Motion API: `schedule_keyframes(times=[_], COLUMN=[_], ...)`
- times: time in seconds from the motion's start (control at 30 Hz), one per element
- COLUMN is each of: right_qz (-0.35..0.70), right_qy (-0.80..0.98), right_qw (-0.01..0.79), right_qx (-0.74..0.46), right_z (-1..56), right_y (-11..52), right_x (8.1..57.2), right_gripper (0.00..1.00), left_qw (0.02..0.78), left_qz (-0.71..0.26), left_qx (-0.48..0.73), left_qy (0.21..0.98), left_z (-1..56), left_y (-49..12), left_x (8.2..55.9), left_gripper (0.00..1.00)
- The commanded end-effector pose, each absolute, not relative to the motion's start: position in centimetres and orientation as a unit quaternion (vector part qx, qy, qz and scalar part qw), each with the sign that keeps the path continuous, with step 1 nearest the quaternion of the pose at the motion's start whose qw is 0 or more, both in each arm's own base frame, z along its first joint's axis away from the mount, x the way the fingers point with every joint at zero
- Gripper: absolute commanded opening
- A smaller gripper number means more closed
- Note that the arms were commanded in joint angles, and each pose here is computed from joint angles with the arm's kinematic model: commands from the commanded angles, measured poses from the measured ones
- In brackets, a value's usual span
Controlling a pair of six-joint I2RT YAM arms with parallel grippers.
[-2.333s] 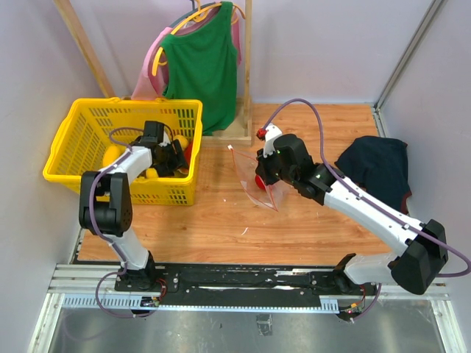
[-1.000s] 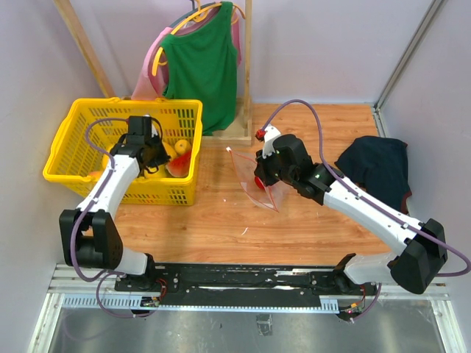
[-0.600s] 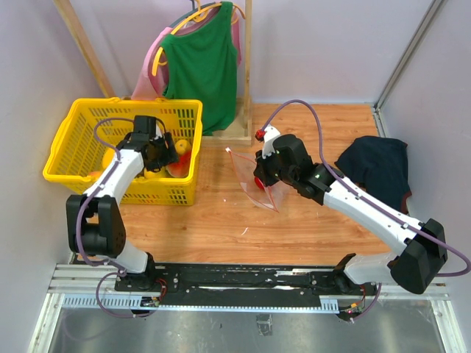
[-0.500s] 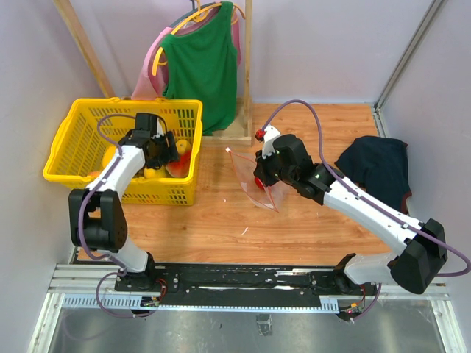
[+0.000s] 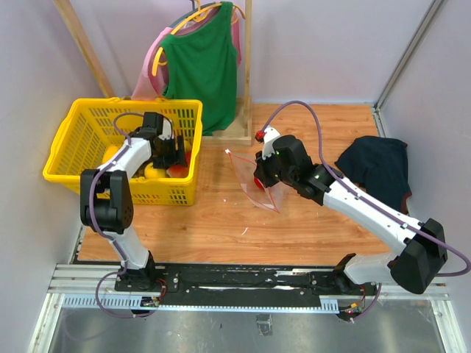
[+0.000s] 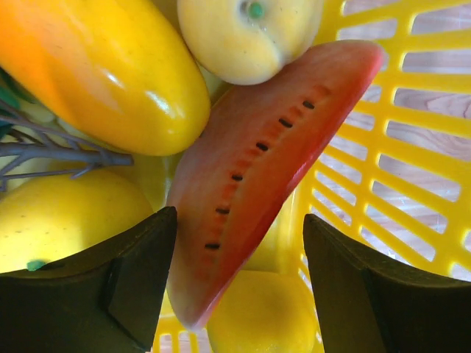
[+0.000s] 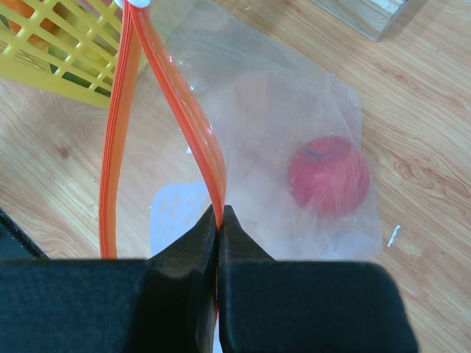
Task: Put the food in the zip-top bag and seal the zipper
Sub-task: Pick up the fake fruit from the bin.
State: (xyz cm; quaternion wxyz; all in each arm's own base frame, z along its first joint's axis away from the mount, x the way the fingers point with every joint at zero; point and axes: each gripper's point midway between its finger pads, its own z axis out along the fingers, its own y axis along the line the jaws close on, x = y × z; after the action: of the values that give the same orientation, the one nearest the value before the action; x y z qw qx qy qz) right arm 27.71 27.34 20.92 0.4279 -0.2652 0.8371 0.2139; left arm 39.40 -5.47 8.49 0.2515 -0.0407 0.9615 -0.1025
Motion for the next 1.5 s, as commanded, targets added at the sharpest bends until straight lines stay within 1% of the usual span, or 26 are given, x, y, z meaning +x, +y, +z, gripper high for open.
schedule_keyframes(times=[0.0, 0.2, 0.4, 0.7, 0.8, 1.0, 1.13, 1.23, 1.37, 1.47], right_qz=[0.216, 0.220, 0.224, 0.228, 0.229, 0.227, 0.227, 0.228, 0.228, 0.229], right_qy=[0.835, 0.835, 0.834, 0.834, 0.834, 0.832, 0.833, 0.832, 0.831, 0.830], right_qw=[0.430, 0.428, 0.427, 0.425, 0.425, 0.428, 0.429, 0.428, 0.430, 0.432], right_qx=[-0.267, -0.267, -0.268, -0.268, -0.268, -0.268, -0.267, -0.268, -0.268, -0.268], right_z=[20.7, 20.7, 20.7, 20.6, 20.6, 20.8, 20.8, 20.8, 21.0, 21.2], right_y=[27.3, 27.4, 27.6, 27.7, 27.8, 27.6, 27.6, 27.6, 27.7, 27.7], right_x=[28.0, 28.0, 27.9, 27.8, 27.8, 27.8, 27.8, 27.8, 27.8, 27.8], right_gripper=[0.01, 0.01, 0.01, 0.01, 0.01, 0.01, 0.01, 0.01, 0.01, 0.01], left_qw=[0.227, 0.201, 0.174, 0.142, 0.135, 0.153, 0.179, 0.200, 0.229, 0.254], left_qz=[-0.142, -0.140, -0.105, -0.082, -0.080, -0.065, -0.060, -0.063, -0.067, -0.065], left_qx=[-0.025, -0.037, -0.056, -0.058, -0.060, -0.067, -0.069, -0.071, -0.075, -0.078], left_qy=[0.963, 0.969, 0.978, 0.985, 0.986, 0.984, 0.980, 0.975, 0.968, 0.962], left_z=[7.7, 6.2, 4.5, 2.6, 2.3, 3.4, 5.0, 6.4, 8.3, 10.0], left_y=[-6.7, -6.9, -5.8, -5.9, -6.0, -5.4, -5.1, -5.1, -5.1, -5.0], left_x=[38.6, 38.2, 37.6, 36.6, 36.5, 36.7, 36.8, 37.0, 37.2, 37.4], left_gripper=[0.73, 0.73, 0.74, 0.74, 0.70, 0.51, 0.43, 0.35, 0.28, 0.25])
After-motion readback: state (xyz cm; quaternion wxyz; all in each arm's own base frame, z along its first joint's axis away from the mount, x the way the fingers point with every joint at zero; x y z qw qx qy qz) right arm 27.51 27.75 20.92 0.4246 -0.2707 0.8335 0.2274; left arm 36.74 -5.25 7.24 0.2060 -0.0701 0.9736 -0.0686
